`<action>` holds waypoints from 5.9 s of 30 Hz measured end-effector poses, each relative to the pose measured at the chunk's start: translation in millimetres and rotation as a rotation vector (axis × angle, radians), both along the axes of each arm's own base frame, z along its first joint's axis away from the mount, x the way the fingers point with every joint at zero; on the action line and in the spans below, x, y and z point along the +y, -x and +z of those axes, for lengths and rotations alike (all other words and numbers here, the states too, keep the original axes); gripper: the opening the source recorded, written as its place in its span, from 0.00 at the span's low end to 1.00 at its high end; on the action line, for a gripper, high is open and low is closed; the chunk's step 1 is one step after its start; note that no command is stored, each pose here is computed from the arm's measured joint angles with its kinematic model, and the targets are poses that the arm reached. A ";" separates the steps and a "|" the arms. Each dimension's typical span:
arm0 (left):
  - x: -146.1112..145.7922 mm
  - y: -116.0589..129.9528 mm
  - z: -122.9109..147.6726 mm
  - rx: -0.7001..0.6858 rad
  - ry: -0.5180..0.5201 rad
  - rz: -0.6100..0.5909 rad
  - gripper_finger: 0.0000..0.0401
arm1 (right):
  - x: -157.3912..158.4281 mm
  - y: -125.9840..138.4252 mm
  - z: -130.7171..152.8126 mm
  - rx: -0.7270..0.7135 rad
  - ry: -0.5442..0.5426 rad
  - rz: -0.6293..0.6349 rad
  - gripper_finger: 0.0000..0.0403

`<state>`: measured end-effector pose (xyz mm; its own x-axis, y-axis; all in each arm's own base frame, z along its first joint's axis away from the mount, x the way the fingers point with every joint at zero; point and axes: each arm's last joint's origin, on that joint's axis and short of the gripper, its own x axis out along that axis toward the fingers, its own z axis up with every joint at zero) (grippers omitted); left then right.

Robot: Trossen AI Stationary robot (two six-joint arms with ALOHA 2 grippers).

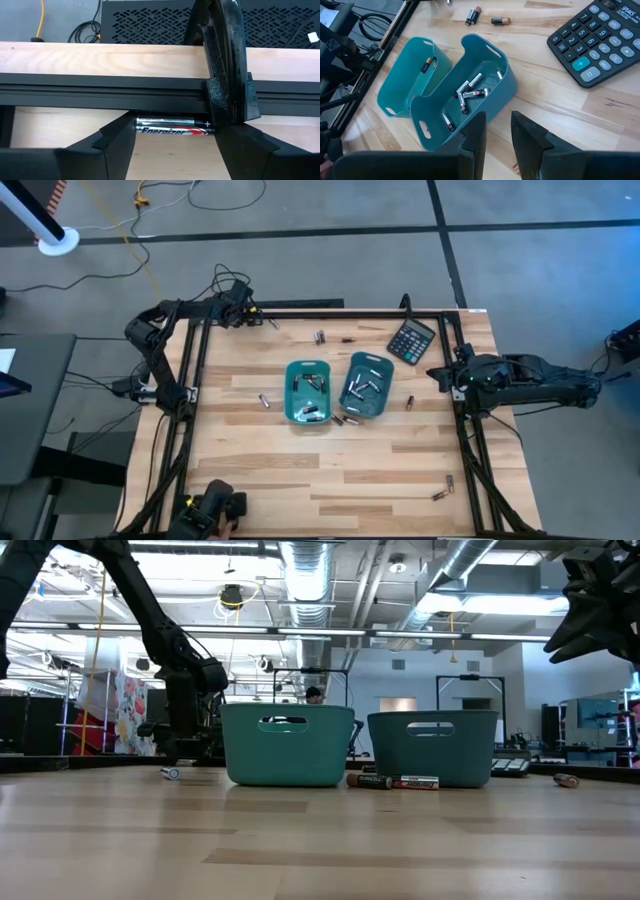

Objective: Sort batteries
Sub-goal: Put the silver battery into the blue bin, then put the black battery into the green bin

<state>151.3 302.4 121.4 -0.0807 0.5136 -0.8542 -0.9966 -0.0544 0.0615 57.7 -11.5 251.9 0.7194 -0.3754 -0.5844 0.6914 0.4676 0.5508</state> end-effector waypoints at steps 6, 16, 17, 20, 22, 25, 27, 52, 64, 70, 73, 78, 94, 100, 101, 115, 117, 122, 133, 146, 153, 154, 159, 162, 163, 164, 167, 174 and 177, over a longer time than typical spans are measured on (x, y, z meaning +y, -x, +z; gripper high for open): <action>-2.5 0.5 -2.0 -0.006 0.039 -0.015 0.62 | 0.0 0.0 0.0 0.000 0.001 0.000 0.27; -18.9 -15.4 10.9 -0.026 0.064 -0.076 0.61 | 0.0 0.0 0.0 -0.005 -0.010 -0.009 0.27; -22.6 -18.6 13.7 -0.028 0.066 -0.089 0.61 | 0.0 0.0 0.0 -0.006 -0.011 -0.009 0.27; -37.0 -28.4 20.9 -0.035 0.102 -0.142 0.61 | 0.0 0.0 0.0 -0.008 -0.014 -0.012 0.27; -45.9 -35.4 25.6 -0.041 0.115 -0.178 0.61 | 0.0 0.0 0.0 -0.010 -0.019 -0.016 0.27; -59.1 -46.2 32.8 -0.042 0.117 -0.232 0.61 | 0.0 0.0 0.0 -0.009 -0.018 -0.016 0.27; -68.5 -53.8 38.0 -0.035 0.109 -0.267 0.61 | -0.1 0.1 0.0 -0.007 -0.011 -0.015 0.27; -173.6 -170.4 191.4 -0.392 -0.341 -0.934 0.61 | -0.6 0.3 0.1 0.037 0.082 0.038 0.27; -190.7 -273.3 202.6 -0.301 -0.359 -1.264 0.61 | -0.5 0.2 0.1 0.038 0.081 0.043 0.27; -199.9 -313.6 176.0 -0.285 -0.287 -1.413 0.61 | -0.1 0.1 0.0 0.039 0.077 0.055 0.27; -204.1 -329.7 156.4 -0.242 -0.256 -1.453 0.61 | 0.2 0.1 -0.1 0.047 0.088 0.077 0.27; -211.3 -350.7 111.6 -0.154 -0.190 -1.520 0.61 | 0.4 0.0 -0.1 0.053 0.096 0.092 0.27; -220.5 -352.6 61.8 -0.029 -0.013 -1.534 0.61 | 0.8 -0.1 -0.1 0.053 0.097 0.100 0.27; -219.4 -353.6 62.6 -0.062 -0.009 -1.489 0.61 | 0.8 -0.1 -0.1 0.053 0.097 0.100 0.27; -219.3 -354.3 63.1 -0.069 -0.017 -1.489 0.61 | 0.8 -0.1 -0.1 0.053 0.097 0.100 0.27; -218.7 -353.1 62.4 -0.095 0.021 -1.421 0.63 | 0.8 -0.1 -0.2 0.056 0.101 0.103 0.27; -218.7 -352.6 62.1 -0.092 0.026 -1.419 0.65 | 0.8 -0.1 -0.1 0.056 0.103 0.104 0.27; -218.8 -352.1 61.8 -0.079 0.025 -1.435 0.68 | 0.8 -0.1 -0.1 0.056 0.103 0.104 0.27; -218.6 -352.3 62.5 -0.058 0.007 -1.465 0.69 | 0.8 -0.1 -0.1 0.056 0.103 0.104 0.27; -216.8 -361.0 118.3 -0.148 -0.084 -1.447 0.69 | 0.8 -0.1 -0.2 0.057 0.104 0.105 0.27; -218.9 -354.5 150.2 -0.170 -0.064 -1.428 0.69 | 0.8 -0.1 -0.2 0.055 0.101 0.103 0.27; -220.5 -353.3 153.8 -0.175 -0.067 -1.434 0.69 | 0.8 -0.1 -0.2 0.052 0.095 0.098 0.27; -232.2 -346.4 174.1 -0.237 -0.084 -1.518 0.69 | 0.8 -0.1 -0.1 0.029 0.050 0.061 0.27; -233.8 -343.2 178.1 -0.242 -0.100 -1.535 0.69 | 0.8 -0.1 -0.1 0.008 0.009 0.028 0.27; -233.3 -342.3 178.5 -0.248 -0.112 -1.535 0.69 | 0.8 -0.1 -0.2 0.002 -0.004 0.018 0.27; -233.1 -340.2 179.3 -0.252 -0.120 -1.534 0.69 | 0.8 -0.1 -0.1 -0.002 -0.010 0.013 0.27; -234.0 -333.0 180.2 -0.270 -0.149 -1.531 0.69 | 0.8 -0.1 -0.1 -0.005 -0.017 0.007 0.27; -235.4 -297.0 171.8 -0.348 -0.223 -1.500 0.69 | 0.6 -0.1 -0.2 -0.045 -0.097 -0.061 0.27; -234.9 -272.1 169.6 -0.388 -0.268 -1.475 0.69 | 0.6 -2.5 -0.8 -0.053 -0.143 -0.100 0.26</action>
